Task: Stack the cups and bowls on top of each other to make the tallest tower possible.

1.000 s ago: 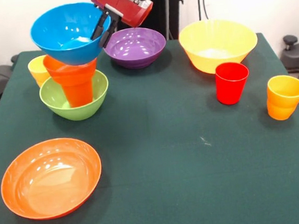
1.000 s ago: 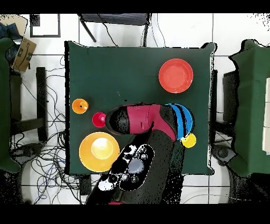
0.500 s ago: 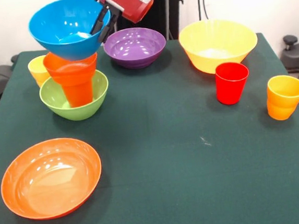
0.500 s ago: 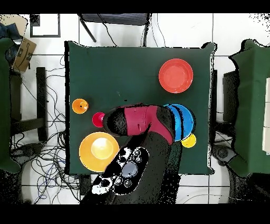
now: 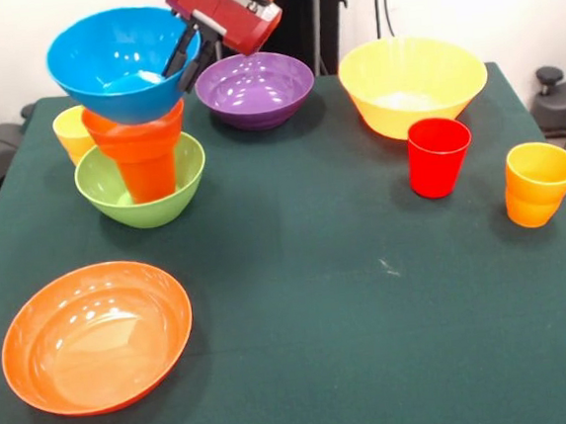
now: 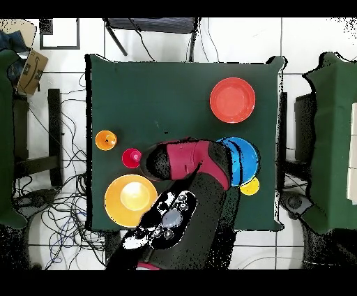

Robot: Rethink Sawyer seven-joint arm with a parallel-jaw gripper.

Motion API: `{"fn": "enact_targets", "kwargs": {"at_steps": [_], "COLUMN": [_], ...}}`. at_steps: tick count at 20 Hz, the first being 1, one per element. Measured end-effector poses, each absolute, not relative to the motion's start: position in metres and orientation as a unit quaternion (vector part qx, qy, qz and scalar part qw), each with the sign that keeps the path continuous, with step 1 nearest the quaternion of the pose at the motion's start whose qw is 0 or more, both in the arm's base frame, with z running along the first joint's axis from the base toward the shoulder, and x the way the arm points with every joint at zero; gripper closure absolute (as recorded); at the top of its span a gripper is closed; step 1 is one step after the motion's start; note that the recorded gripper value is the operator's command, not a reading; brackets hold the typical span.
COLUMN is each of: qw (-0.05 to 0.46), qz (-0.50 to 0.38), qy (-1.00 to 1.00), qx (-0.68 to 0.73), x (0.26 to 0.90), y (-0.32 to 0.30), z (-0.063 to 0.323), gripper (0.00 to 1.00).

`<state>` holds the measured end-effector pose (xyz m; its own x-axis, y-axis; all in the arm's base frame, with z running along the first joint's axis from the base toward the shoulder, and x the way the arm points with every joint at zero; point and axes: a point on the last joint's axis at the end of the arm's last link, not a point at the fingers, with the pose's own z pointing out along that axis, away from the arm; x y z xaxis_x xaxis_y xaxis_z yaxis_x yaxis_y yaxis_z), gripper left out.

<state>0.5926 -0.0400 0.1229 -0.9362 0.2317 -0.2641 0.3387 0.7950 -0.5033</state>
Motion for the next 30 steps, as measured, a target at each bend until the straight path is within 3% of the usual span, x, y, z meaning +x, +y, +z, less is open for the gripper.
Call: {"fn": "enact_targets", "kwargs": {"at_steps": [12, 30], "qw": [0.098, 0.097], "qz": [-0.282, -0.281], "qy": [0.945, 0.944], "qx": [0.136, 0.143], "x": [0.590, 0.588], "y": [-0.042, -0.045], "z": [0.098, 0.099], "gripper": [1.00, 1.00]}}
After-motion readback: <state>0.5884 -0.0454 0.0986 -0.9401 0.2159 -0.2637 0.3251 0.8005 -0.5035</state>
